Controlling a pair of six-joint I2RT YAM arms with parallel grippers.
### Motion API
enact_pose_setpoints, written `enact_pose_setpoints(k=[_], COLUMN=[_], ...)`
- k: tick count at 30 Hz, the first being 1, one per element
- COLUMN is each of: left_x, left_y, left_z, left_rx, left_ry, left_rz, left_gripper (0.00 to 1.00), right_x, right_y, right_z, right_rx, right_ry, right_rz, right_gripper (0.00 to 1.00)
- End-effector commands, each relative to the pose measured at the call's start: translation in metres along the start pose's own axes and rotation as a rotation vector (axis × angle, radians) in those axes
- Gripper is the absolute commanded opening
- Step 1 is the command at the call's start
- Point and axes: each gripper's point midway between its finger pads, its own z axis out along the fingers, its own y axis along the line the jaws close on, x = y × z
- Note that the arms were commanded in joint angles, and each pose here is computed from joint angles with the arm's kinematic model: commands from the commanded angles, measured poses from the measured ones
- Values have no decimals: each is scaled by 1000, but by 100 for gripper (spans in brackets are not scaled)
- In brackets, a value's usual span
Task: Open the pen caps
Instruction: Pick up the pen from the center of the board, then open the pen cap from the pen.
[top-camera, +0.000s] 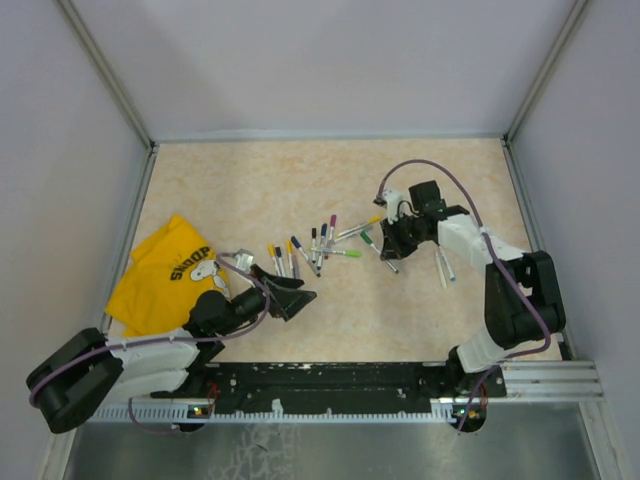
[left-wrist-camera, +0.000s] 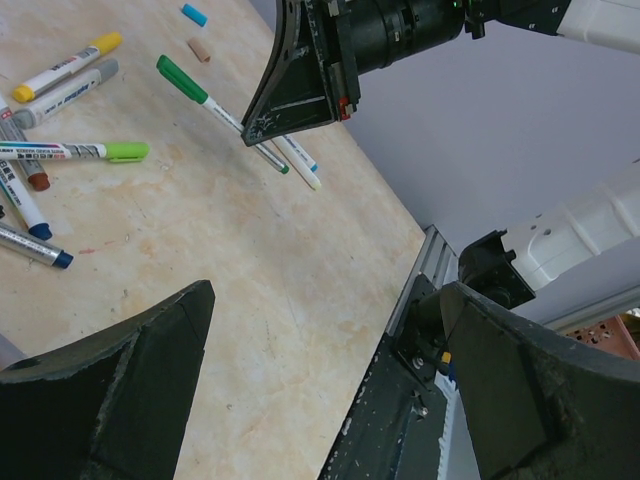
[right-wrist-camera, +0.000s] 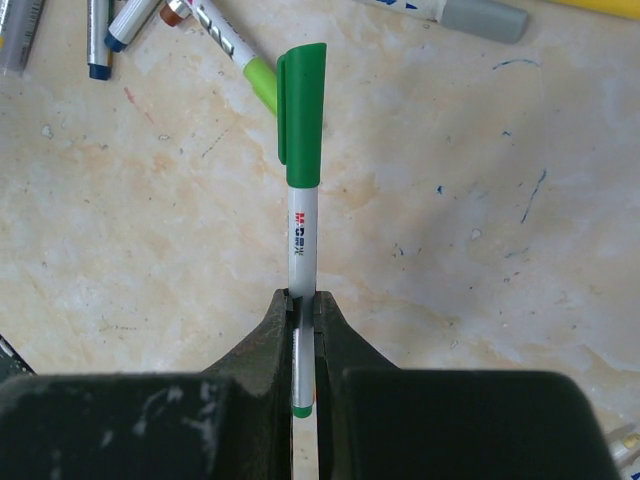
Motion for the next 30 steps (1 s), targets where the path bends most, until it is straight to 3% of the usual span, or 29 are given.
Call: enact_pose_setpoints(k=[1, 30], left_x=[-11, -14], left_y=[-13, -15], left_z=[4, 6], left_rx=[57, 67], left_ry=[-35, -43], left_rz=[-12, -50], left_gripper=[99, 99], right_x=[-13, -16], right_y=[11, 32], right_z=[-6, -6], right_rx=[-33, -118], right_ry=[-44, -57], right_rz=[-53, -89], right_gripper=[0, 0])
